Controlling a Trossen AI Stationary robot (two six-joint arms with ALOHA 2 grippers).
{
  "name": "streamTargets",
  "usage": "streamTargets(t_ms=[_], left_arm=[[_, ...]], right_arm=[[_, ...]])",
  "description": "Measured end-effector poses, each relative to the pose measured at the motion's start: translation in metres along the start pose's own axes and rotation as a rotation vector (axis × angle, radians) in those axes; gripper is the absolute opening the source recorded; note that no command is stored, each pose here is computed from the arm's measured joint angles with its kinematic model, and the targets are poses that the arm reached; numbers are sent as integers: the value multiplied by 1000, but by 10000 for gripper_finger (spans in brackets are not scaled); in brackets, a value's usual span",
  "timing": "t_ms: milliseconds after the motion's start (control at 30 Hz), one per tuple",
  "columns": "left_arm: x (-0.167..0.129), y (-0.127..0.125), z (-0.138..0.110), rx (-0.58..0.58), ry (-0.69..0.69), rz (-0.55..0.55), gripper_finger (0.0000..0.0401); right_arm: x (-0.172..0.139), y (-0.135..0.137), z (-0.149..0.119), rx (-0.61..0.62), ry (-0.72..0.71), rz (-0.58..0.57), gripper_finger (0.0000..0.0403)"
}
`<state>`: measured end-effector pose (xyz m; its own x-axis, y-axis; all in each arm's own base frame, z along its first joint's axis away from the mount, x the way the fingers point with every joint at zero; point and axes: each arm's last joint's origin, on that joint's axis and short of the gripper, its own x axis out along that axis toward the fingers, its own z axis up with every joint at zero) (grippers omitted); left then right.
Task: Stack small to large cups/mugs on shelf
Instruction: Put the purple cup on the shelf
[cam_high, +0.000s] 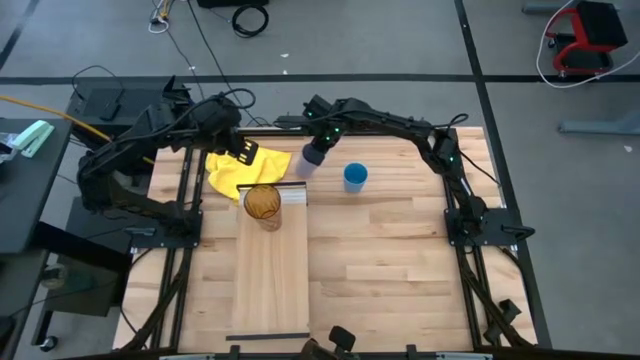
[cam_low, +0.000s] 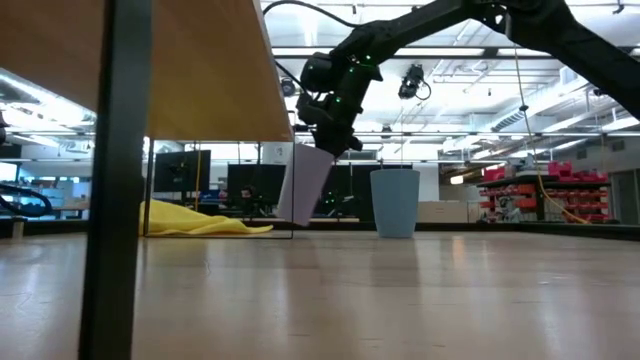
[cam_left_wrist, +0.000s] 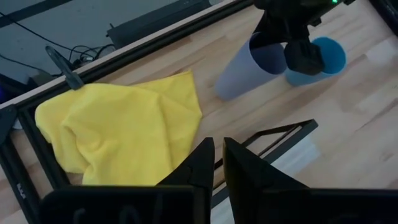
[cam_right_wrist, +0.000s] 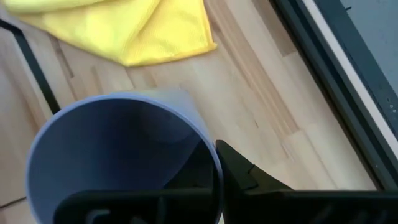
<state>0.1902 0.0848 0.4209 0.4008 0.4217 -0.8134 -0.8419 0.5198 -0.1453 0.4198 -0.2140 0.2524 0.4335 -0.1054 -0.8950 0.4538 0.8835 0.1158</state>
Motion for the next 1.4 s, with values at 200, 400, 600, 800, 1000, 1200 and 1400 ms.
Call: streamTargets(t_ms=[200, 400, 600, 800, 1000, 1200, 1400], left_arm=[[3, -2, 1, 2, 8, 3, 44], [3, -1, 1, 1, 8, 1, 40], [3, -1, 0, -2, 12, -6, 43], [3, -2, 0, -3, 12, -6, 44], [3, -2, 0, -10, 12, -7, 42], [3, -2, 0, -10, 12, -7, 48], [3, -2, 1, -5, 12, -16, 50]], right_arm=[[0, 2, 1, 6, -6, 3, 8], [0, 3, 1, 18, -13, 11, 27], [0, 3, 4, 41, -36, 35, 55], [0, 4, 4, 44, -37, 36, 58], [0, 4, 4, 45, -37, 39, 60], [0, 4, 5, 55, -54, 41, 60], [-3, -1, 6, 87, -62, 55, 60]])
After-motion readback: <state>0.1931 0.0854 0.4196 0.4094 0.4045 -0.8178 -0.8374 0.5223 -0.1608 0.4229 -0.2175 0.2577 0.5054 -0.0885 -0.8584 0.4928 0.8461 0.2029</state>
